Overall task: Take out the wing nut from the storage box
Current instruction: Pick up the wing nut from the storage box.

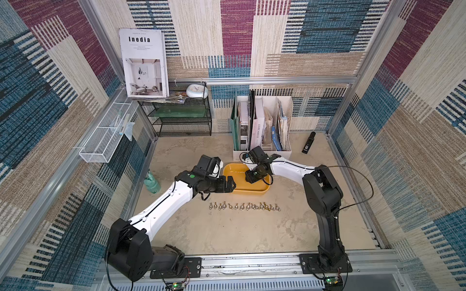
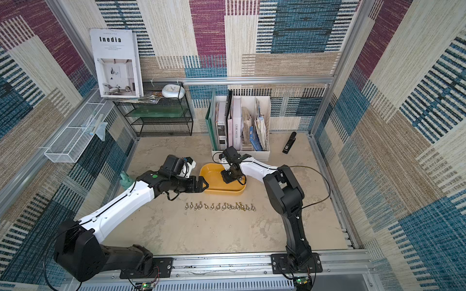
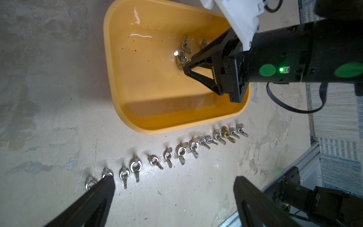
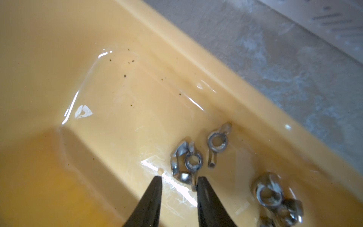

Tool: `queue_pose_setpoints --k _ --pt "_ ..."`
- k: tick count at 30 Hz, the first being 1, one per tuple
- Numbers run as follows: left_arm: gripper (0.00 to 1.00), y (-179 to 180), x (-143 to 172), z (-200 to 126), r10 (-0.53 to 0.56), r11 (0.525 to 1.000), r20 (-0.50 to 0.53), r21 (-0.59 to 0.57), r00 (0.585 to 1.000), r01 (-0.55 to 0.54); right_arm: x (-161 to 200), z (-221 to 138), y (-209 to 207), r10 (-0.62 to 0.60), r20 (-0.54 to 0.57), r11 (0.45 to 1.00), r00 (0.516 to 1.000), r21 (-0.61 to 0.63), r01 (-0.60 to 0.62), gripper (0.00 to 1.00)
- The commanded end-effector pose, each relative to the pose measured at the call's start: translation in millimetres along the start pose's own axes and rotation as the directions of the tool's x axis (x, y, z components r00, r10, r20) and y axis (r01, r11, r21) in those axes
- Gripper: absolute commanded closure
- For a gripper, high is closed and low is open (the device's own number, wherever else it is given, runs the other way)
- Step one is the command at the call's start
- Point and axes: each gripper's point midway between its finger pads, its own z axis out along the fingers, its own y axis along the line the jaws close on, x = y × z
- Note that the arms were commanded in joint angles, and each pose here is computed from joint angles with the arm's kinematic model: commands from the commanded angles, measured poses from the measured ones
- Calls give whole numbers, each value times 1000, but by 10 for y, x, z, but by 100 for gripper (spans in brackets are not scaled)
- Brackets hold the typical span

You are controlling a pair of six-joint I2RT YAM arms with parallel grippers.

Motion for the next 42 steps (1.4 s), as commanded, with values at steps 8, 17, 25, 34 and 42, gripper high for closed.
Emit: queue_pose_setpoints --k 8,17,25,34,42 --pt "1 -23 18 -34 -1 1000 9 18 1000 1 16 25 -120 1 -8 998 1000 69 0 74" --pt "1 -11 15 -46 -3 1000 13 14 1000 3 2 56 -117 0 -9 998 1000 65 1 84" --pt "1 -15 27 -61 -4 1000 12 15 1000 4 -17 -8 -104 3 0 998 1000 67 -2 98" --pt "1 -57 37 -50 -5 999 11 44 1000 4 34 -378 -25 34 40 996 999 85 -37 100" --pt "1 -127 13 -44 3 997 13 83 1000 -4 359 -808 92 123 74 985 990 109 -131 100"
